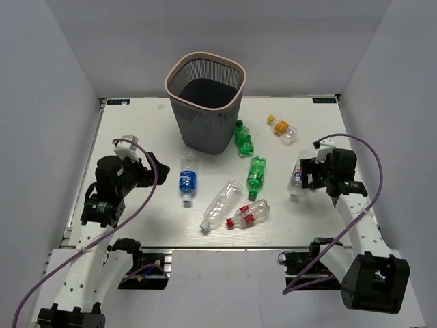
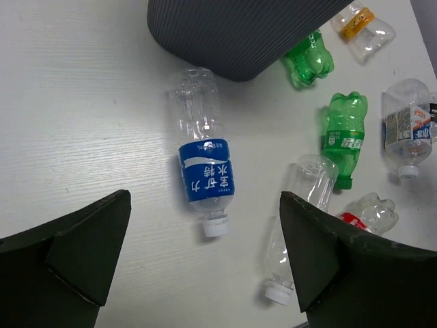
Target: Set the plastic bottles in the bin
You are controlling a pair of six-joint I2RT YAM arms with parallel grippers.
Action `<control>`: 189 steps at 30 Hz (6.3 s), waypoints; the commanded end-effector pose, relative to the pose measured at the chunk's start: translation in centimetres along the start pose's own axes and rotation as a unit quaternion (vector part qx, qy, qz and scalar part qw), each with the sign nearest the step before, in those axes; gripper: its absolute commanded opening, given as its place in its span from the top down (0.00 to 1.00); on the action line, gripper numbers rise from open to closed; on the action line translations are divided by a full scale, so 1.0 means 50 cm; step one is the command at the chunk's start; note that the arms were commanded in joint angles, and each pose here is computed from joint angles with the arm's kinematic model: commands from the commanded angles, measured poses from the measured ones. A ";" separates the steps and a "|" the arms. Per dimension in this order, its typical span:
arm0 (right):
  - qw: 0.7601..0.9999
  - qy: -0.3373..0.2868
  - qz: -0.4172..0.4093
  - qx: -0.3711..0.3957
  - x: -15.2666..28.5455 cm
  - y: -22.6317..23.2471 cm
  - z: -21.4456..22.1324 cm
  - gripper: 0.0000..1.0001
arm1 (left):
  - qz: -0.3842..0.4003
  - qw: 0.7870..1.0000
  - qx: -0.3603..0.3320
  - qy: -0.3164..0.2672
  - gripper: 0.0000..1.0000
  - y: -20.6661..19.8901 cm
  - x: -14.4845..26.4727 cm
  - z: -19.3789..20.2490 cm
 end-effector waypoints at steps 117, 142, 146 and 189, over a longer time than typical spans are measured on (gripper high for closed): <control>0.928 0.106 -0.357 -0.026 -0.086 0.265 -0.121 0.28 | 0.046 0.950 -0.156 -0.268 0.00 -0.424 -0.308 -0.504; 0.950 0.199 -0.223 -0.090 -0.263 0.319 -0.078 0.29 | 0.044 0.942 -0.198 0.270 0.00 -0.263 -0.154 0.271; 0.955 0.177 -0.228 -0.074 -0.237 0.308 -0.096 0.77 | 0.038 0.940 -0.210 0.265 0.00 -0.258 -0.177 0.309; 0.813 -0.489 -0.315 -0.007 -0.047 0.412 -0.951 0.19 | 0.116 0.979 -0.157 0.061 0.85 -0.400 -0.070 0.087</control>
Point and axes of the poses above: each gripper's point midway between its finger pads, its own x axis back along the fingers, its own y axis along the line the jaws close on, z = x × y, the point moved 3 cm from there along x, back along the fingers, and after that the axes turned 5 degrees about x, right-handed, at the moved point
